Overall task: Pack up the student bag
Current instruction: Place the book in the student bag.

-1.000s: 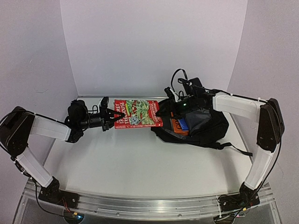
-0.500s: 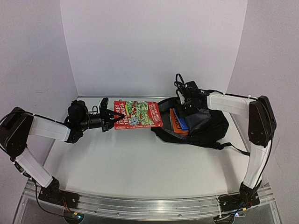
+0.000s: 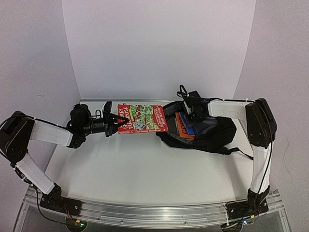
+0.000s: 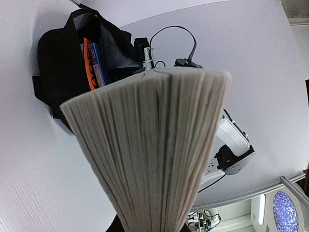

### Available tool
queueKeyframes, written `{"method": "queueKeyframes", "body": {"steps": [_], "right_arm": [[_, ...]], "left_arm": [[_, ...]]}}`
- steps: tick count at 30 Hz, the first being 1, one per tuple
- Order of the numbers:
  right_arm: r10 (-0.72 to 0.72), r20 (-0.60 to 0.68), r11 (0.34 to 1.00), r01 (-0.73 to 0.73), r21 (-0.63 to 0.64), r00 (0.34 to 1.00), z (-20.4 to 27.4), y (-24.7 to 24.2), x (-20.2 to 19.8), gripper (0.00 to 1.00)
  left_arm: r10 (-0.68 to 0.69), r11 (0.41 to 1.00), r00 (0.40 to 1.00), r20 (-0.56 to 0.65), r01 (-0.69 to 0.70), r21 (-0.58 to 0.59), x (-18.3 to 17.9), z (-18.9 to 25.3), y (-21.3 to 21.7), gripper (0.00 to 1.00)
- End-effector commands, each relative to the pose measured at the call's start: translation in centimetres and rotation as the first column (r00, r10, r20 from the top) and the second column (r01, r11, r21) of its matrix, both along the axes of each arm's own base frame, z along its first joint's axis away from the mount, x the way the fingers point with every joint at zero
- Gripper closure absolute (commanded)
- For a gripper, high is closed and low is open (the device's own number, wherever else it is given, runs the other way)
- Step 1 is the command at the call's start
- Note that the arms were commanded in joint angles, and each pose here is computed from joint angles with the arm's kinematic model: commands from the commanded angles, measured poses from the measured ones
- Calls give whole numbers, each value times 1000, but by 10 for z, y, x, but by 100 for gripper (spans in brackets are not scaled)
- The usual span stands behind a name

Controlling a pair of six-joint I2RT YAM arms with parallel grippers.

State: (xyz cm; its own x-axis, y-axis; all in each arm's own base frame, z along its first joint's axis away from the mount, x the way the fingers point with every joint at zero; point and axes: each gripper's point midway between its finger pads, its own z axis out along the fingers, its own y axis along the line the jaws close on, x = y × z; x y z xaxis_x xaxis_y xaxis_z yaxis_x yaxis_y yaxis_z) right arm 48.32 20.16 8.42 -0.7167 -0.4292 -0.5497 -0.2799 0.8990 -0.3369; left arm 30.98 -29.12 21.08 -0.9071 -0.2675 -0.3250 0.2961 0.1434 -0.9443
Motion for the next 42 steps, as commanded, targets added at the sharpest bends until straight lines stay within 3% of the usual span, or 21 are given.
{"method": "queueKeyframes", "body": {"steps": [1, 5, 10, 14, 29, 42], "right_arm": [[-11, 57, 998, 8, 56, 998, 28, 6, 11, 100], [24, 76, 978, -39, 203, 997, 61, 25, 5, 100], [114, 25, 898, -114, 425, 993, 94, 60, -15, 100], [153, 18, 849, -140, 509, 988, 113, 72, -25, 100], [227, 8, 741, -178, 648, 974, 140, 94, -46, 100], [274, 33, 662, -213, 719, 961, 164, 107, -55, 100]], "left_arm": [[13, 999, 990, 140, -7, -49, 3, 39, -1, 100], [18, 999, 991, 130, -13, -39, 10, 32, -3, 100], [10, 999, 994, 109, -5, -42, 21, 21, -10, 100], [0, 998, 994, 105, 7, -64, 32, 20, -19, 100], [-30, 998, 999, 27, 31, -58, 76, -12, -74, 100], [-90, 993, 996, 25, 91, -78, 79, -21, -112, 100]]}}
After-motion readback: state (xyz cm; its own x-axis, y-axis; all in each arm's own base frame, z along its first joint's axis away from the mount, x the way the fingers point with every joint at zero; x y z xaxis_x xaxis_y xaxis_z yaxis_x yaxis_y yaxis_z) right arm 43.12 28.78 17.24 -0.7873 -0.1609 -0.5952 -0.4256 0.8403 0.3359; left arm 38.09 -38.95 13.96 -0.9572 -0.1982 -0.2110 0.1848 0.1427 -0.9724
